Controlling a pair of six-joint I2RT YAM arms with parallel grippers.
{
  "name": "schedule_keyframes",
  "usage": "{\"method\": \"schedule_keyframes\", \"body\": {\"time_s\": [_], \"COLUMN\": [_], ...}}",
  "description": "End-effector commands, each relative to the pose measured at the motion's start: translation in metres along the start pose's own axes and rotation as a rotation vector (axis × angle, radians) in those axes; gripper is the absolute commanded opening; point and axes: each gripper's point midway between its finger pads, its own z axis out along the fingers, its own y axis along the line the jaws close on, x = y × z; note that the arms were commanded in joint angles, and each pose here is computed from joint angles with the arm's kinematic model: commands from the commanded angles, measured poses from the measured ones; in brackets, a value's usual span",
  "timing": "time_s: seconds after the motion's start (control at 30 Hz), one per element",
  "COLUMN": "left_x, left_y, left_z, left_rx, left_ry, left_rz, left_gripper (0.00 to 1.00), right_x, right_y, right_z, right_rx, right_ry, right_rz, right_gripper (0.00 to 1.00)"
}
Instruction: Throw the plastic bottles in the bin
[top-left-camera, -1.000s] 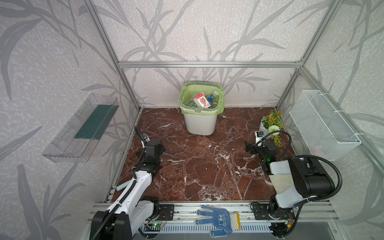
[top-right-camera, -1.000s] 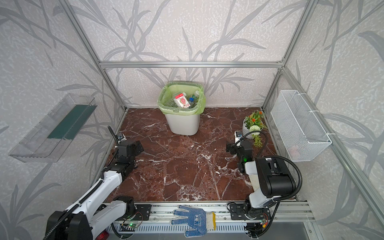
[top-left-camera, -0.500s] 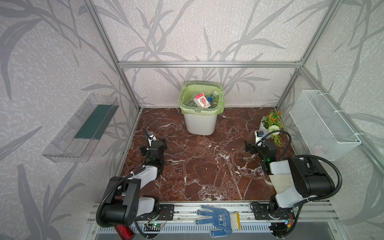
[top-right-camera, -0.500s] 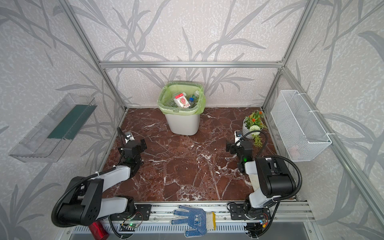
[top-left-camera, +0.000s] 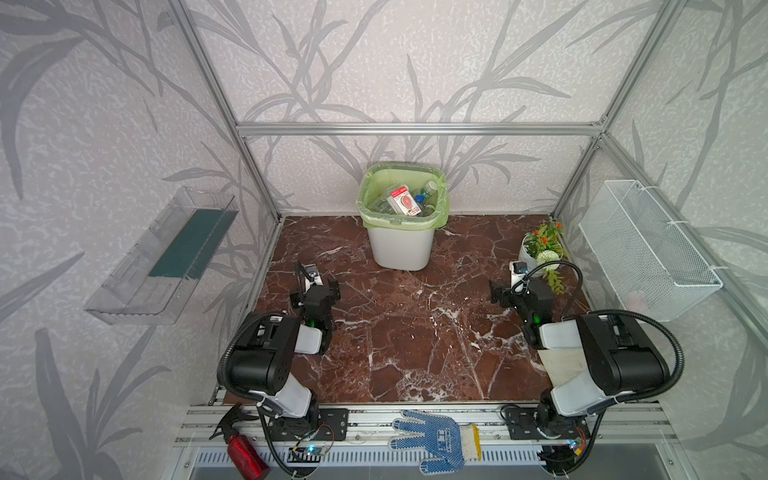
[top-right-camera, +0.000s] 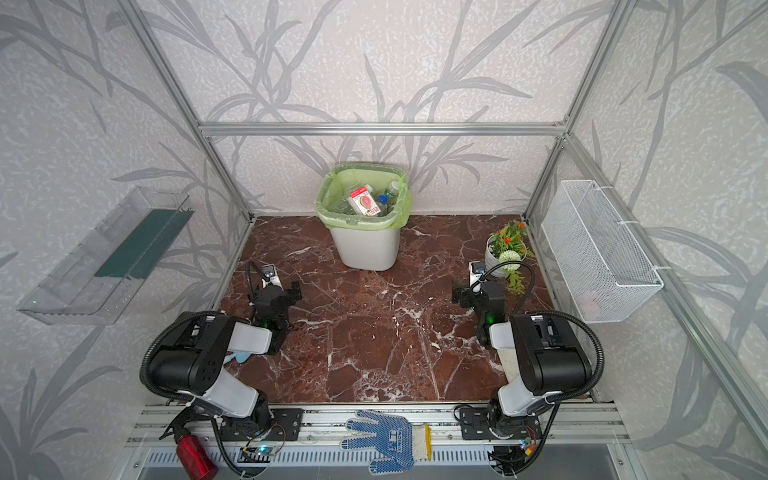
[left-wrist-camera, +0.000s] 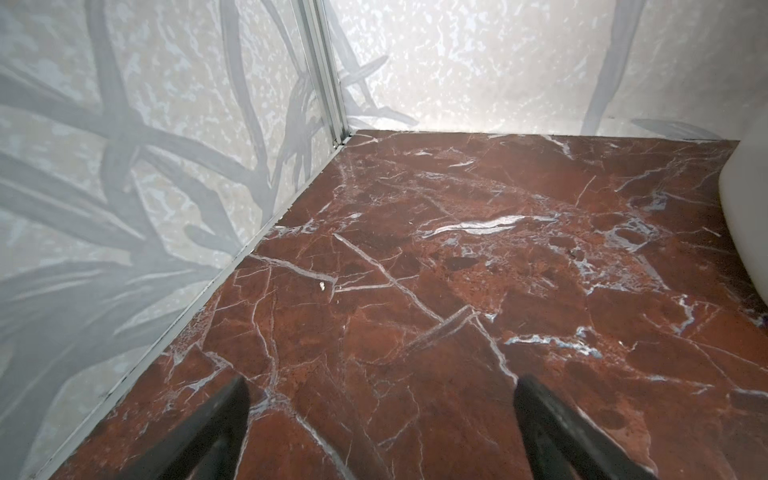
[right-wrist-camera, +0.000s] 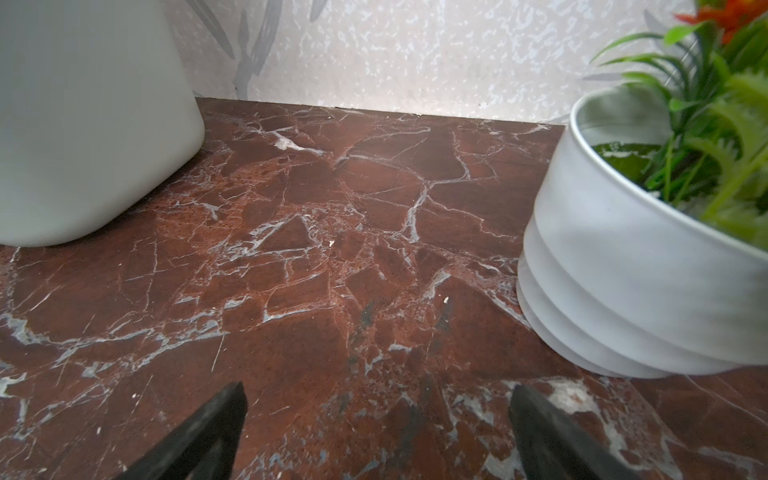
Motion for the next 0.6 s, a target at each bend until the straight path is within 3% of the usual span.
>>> {"method": "schedule_keyframes", "body": {"time_s": [0.0,0.57], "left_x": [-0.0105,-0.0120], "left_y": [-0.0001,0.0000], "left_z": [0.0015,0.0016], "left_rx": [0.002,0.002], "left_ry": [-0.033,-0.046], "left_rz": [-0.009,-0.009], "left_gripper": [0.99,0.99], "right_x": [-0.0127,-0.0129], "right_y": [-0.0013,-0.0008], "right_z": [0.0022,0.0022], "right_rx": [0.001,-0.001], "right_ry": [-0.045,-0.046], "right_rz": [-0.014,-0.015], "right_gripper": [0.99,0.99]}}
